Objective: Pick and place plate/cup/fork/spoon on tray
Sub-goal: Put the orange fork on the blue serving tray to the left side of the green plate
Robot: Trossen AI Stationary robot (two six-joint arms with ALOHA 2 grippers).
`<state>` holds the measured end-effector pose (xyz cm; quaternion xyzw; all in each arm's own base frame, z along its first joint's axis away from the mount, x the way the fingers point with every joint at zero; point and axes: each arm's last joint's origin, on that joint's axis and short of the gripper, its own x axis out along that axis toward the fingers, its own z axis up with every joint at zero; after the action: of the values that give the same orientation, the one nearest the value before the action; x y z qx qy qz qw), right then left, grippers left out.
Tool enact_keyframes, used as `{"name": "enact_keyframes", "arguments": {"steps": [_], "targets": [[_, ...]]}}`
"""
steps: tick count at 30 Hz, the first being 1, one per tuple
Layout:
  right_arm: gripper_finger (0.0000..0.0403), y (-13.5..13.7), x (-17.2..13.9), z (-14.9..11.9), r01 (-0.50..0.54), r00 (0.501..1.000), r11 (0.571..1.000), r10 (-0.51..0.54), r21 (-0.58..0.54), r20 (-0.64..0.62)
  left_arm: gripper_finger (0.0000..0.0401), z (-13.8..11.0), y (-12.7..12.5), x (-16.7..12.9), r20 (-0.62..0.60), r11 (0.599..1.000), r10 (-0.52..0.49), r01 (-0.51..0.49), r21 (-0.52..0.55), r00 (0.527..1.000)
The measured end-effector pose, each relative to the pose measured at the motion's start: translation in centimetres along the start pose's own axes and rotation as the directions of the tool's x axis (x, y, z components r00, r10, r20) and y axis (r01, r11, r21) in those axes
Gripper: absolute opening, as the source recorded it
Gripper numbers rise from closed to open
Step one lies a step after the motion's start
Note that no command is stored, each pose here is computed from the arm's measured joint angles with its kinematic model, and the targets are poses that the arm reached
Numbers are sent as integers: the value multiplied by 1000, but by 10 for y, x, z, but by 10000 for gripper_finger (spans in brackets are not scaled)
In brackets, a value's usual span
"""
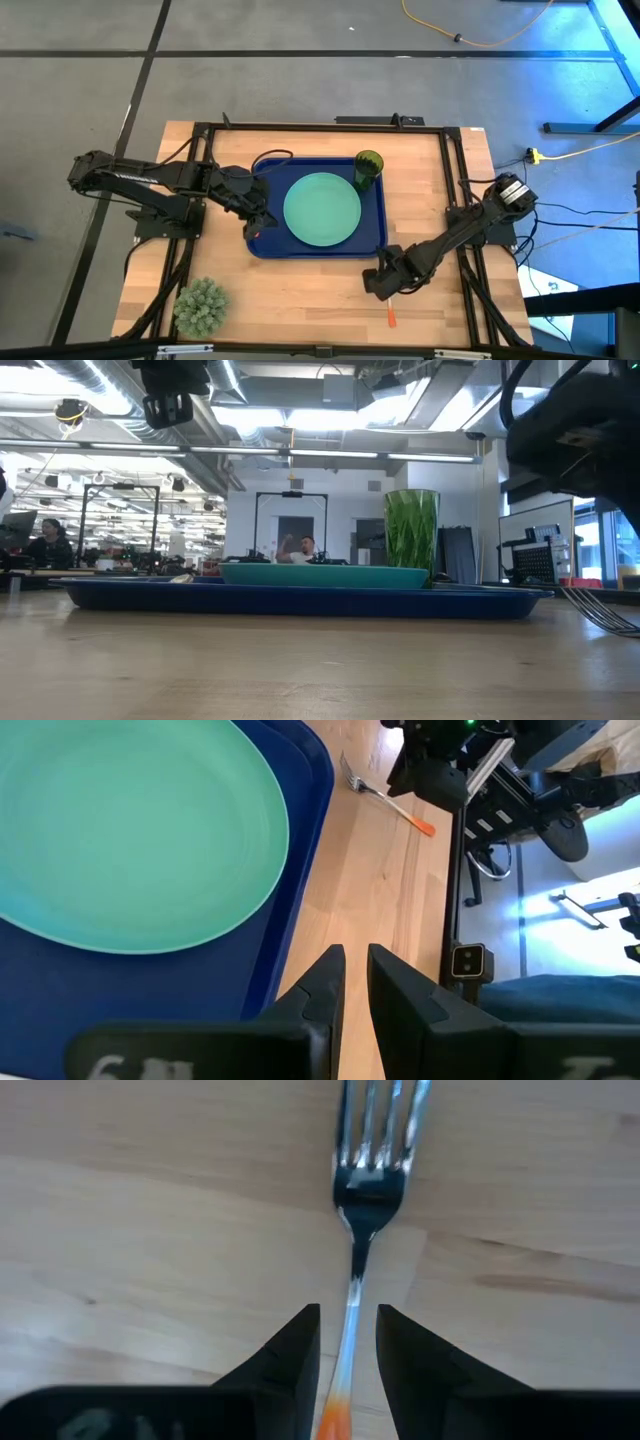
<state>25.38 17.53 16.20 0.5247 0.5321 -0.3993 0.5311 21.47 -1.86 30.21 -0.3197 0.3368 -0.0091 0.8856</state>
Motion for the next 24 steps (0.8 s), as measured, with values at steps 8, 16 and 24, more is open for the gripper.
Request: {"name": "enact_keyframes", "arguments": {"steps": [8, 16, 24], "targets": [[102, 0, 15, 1, 52, 998, 999, -52, 9, 25, 39, 0, 0, 0, 0, 1000, 0, 0, 1, 1000], [102, 1, 30, 1, 89, 995, 996, -89, 11, 38, 39, 0, 0, 0, 0, 1000, 0, 0, 9, 1000], [101, 1, 38, 1, 133, 991, 991, -133, -6, 29, 39, 0, 0, 0, 0, 1000, 0, 0, 9, 1000]]}}
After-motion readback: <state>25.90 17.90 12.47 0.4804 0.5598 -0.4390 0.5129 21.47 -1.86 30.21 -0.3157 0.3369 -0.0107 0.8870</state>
